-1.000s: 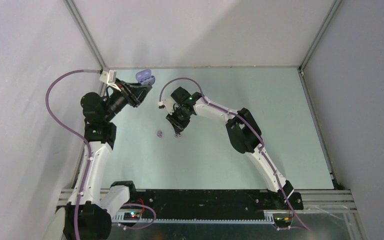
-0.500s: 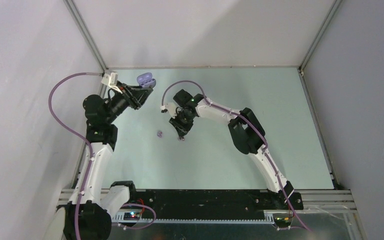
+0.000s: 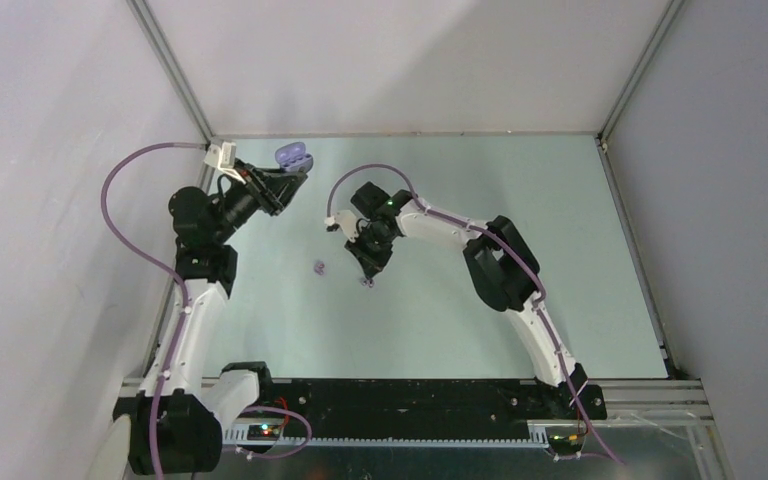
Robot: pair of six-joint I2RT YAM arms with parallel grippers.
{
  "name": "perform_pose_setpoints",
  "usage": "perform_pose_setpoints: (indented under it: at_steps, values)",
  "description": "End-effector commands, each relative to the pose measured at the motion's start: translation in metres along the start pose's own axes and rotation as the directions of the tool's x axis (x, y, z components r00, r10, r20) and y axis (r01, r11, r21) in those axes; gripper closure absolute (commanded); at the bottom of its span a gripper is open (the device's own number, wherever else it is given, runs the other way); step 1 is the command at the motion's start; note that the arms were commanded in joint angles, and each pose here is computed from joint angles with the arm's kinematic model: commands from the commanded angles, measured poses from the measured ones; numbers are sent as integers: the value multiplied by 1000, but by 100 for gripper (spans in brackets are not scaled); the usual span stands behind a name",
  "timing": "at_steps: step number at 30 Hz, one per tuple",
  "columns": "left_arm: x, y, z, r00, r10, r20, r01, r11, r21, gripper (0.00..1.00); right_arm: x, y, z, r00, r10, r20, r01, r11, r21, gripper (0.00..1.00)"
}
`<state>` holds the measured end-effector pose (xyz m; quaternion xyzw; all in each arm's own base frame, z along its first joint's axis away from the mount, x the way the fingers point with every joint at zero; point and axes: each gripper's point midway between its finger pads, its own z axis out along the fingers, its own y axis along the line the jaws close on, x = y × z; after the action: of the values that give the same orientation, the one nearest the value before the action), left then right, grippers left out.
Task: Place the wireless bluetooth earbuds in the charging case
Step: Pick up the earbud from the center of the board.
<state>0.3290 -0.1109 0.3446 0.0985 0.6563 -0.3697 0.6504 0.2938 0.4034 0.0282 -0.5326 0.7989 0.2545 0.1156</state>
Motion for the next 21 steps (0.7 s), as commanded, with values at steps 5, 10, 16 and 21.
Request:
perform_pose_setpoints:
  at_steps: [5,10,16,21]
  values:
    - [-1,8,10,1000,2,23,-3,1000,22,100,-48,3,-104,960,-217,175,187,967,174,100]
    - [17,12,13,999,30,-29,-29,999,32,100,-49,6,-145,914,-361,185,295,905,307,100]
    - [45,-1,23,991,88,-102,-75,989,127,100,-81,8,-233,768,-589,252,372,729,574,100]
    - [52,-24,40,986,115,-118,-87,972,219,100,-113,29,-322,595,-750,289,328,554,765,100]
